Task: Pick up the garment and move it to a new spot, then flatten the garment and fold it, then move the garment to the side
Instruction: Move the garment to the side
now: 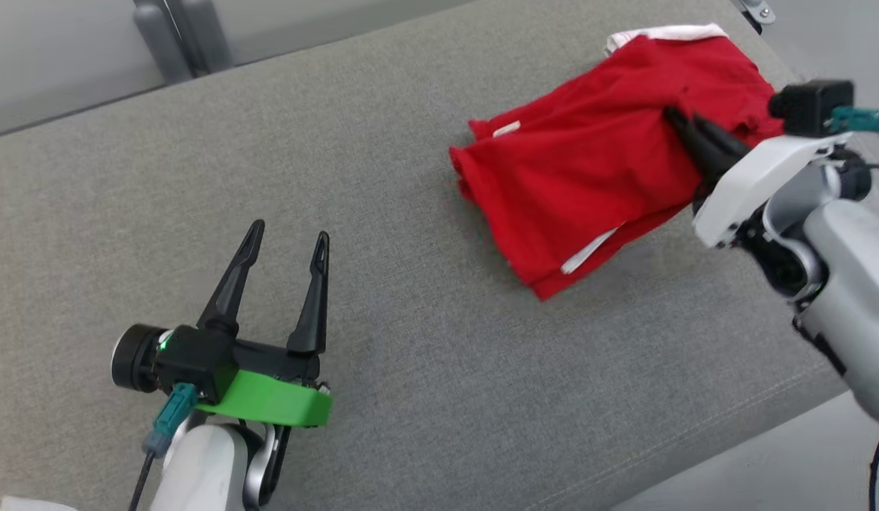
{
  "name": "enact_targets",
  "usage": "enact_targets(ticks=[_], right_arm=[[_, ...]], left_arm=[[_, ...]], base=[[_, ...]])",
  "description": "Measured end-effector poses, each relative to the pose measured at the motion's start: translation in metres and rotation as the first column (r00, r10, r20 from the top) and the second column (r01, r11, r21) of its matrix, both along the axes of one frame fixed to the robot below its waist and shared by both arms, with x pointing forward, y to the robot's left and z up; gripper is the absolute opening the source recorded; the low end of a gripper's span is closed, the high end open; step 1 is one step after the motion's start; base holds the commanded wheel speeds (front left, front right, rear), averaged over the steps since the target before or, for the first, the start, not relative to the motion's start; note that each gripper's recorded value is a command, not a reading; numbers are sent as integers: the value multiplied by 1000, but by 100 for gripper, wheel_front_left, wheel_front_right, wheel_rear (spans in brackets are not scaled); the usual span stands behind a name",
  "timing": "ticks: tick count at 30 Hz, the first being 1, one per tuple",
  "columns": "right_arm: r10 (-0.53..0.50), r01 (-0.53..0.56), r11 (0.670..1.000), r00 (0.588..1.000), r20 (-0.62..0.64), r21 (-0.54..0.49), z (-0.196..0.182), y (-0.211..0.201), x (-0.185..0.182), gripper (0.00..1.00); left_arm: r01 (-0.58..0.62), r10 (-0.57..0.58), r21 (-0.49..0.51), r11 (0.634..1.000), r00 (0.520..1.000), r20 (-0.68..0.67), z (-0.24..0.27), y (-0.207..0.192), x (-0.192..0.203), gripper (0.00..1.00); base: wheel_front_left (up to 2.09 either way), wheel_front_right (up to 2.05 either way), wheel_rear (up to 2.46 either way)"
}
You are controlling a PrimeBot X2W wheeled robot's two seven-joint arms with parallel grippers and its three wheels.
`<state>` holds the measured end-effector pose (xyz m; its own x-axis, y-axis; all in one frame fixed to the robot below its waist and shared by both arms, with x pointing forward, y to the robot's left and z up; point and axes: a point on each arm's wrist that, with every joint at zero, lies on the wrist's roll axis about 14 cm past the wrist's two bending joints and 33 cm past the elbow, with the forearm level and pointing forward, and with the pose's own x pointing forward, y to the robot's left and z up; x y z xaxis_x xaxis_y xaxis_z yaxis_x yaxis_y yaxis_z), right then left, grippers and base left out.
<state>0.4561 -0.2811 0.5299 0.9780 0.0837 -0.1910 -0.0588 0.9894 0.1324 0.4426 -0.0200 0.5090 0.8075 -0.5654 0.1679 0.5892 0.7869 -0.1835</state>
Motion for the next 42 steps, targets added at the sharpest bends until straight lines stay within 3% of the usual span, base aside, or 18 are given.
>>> enact_targets(ticks=[15,26,27,28,29,32,35,38,42], right_arm=[[-138,128,979,989,-55,-160,-5,-96,63,0],[-312,257,932,928,-205,-256,-70,-158,68,0],[-329,271,926,921,-210,-263,-75,-162,67,14],[-344,284,922,914,-217,-265,-80,-165,67,39],[-357,294,918,905,-232,-267,-86,-166,67,100],[-395,318,904,876,-277,-285,-103,-170,59,100],[-416,326,887,870,-264,-327,-97,-177,56,100],[-396,304,879,894,-208,-368,-79,-174,60,100],[-299,251,902,950,-90,-351,-48,-144,80,100]], left_arm=[[18,-15,28,999,994,-108,-67,-1,37,100],[-27,39,72,997,983,-178,-107,24,47,100],[-36,49,77,996,982,-184,-108,28,47,100],[-43,57,81,996,981,-186,-109,31,47,100],[-54,70,86,995,980,-188,-110,35,48,100],[-83,99,90,992,977,-189,-108,45,48,100],[-110,125,90,990,976,-180,-100,53,47,100],[-153,166,89,984,972,-167,-90,65,44,100],[-235,246,88,968,958,-147,-73,90,36,100]], base=[[0,0,0],[0,0,0],[0,0,0],[0,0,0],[0,0,0],[0,0,0],[0,0,0],[0,0,0],[0,0,0]])
